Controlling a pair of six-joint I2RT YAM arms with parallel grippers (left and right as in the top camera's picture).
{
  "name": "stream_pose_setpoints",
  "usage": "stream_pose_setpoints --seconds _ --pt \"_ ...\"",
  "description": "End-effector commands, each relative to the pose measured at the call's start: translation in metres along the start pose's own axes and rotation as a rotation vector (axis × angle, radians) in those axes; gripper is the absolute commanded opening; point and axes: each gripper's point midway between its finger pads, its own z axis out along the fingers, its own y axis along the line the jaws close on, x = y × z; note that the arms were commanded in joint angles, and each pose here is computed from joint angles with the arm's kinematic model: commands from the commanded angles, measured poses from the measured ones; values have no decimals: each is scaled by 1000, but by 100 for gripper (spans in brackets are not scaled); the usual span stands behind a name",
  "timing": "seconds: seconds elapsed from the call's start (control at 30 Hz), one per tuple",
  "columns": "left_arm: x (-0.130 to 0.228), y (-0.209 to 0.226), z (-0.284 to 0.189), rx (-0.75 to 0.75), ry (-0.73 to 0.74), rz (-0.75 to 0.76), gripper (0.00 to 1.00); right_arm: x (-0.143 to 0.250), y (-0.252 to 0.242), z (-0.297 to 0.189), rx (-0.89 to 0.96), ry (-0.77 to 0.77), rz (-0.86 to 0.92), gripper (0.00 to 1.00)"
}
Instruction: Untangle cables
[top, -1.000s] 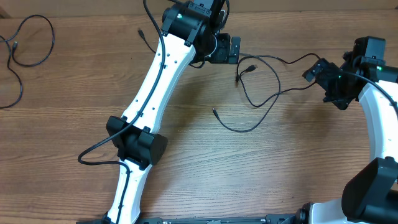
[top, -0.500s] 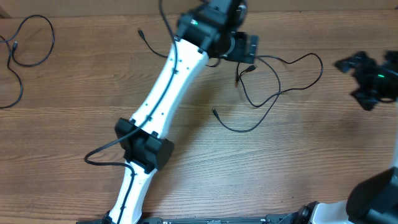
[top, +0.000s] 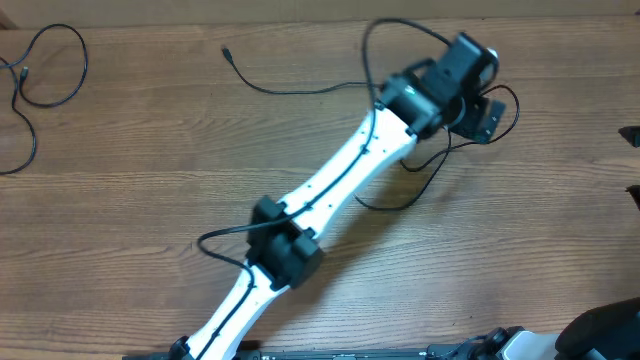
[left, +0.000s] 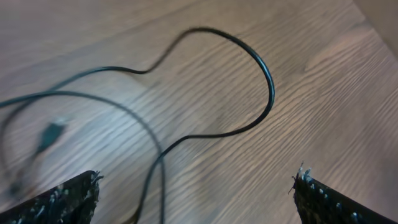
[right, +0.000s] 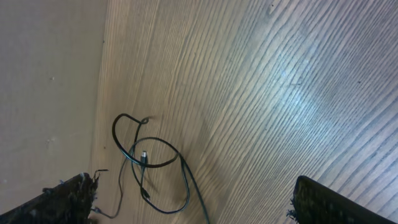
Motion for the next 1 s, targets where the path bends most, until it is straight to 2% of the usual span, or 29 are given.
stream_pose_setpoints --seconds 0.0,0.2,0.4,0.47,0.53,0.63,0.83,0.97 --pt "24 -20 41 23 28 57 100 -4 11 -10 -31 -26 -18 100" --pt "43 -69 88 107 -21 123 100 -6 6 -10 -2 -41 -19 100" --pt "46 -49 115 -34 -78 131 99 -8 3 -10 17 -50 -19 100" --pt "42 -42 116 -69 -102 127 89 -8 3 -10 17 -50 -19 100" --pt "37 -36 116 -84 -113 121 85 -8 3 -10 17 -50 -19 100" --pt "19 -30 113 -76 -174 106 61 -8 3 -10 17 -50 -19 100" --pt "-7 -30 109 -41 -266 92 67 -8 3 -10 17 -50 -19 100" --pt "-15 -33 106 -29 -300 91 61 -8 3 -10 17 -50 -19 100"
